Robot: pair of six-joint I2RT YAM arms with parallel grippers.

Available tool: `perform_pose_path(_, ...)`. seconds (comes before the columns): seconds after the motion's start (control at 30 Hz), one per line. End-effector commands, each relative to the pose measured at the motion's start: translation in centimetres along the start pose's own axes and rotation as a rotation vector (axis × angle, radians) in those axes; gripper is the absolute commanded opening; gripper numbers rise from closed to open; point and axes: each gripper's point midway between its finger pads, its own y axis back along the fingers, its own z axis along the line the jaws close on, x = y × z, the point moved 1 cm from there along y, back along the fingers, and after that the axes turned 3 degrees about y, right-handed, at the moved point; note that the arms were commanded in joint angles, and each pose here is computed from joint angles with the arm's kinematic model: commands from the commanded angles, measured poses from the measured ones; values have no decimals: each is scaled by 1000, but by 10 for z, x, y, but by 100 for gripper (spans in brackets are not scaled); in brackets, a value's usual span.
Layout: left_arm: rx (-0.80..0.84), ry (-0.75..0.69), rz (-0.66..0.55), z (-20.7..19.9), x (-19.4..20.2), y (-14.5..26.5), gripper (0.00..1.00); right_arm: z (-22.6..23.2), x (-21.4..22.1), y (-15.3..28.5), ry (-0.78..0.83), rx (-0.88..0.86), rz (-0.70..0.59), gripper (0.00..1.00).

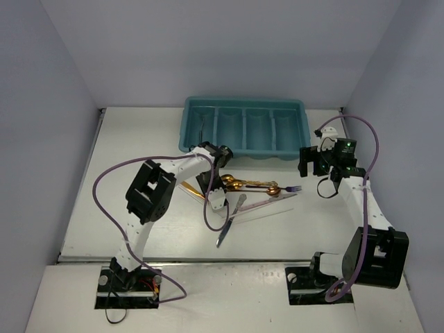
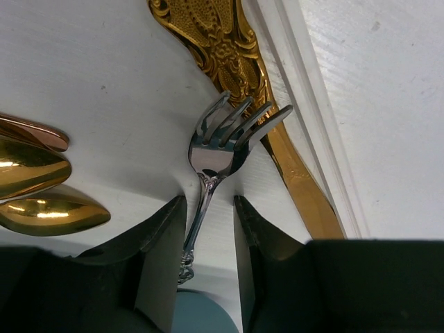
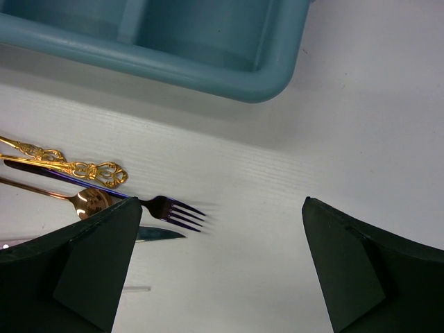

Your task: Sort the eating utensils into containers

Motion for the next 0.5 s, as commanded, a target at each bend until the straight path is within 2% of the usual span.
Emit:
perform_pose_path(0.0,77,-581,-81,1,-23,-19,30,-4,-23,6,25,4,-93,100)
perform_pose_path(0.1,79,-583,-92,1,-29,-22,29,-4,-21,6,22,4,-89,100)
perform_pose_path(0.23,70,-562,-94,2,-39,-22,13,-5,-21,5,21,5,-87,100)
perform_pose_path(0.33,45,-535,-91,3,-44,-15,5,-5,-21,4,19,1,-86,100)
perform_pose_path(0.47,-11,-479,-75,5,-47,5,0,-3,-22,5,12,-5,-91,100)
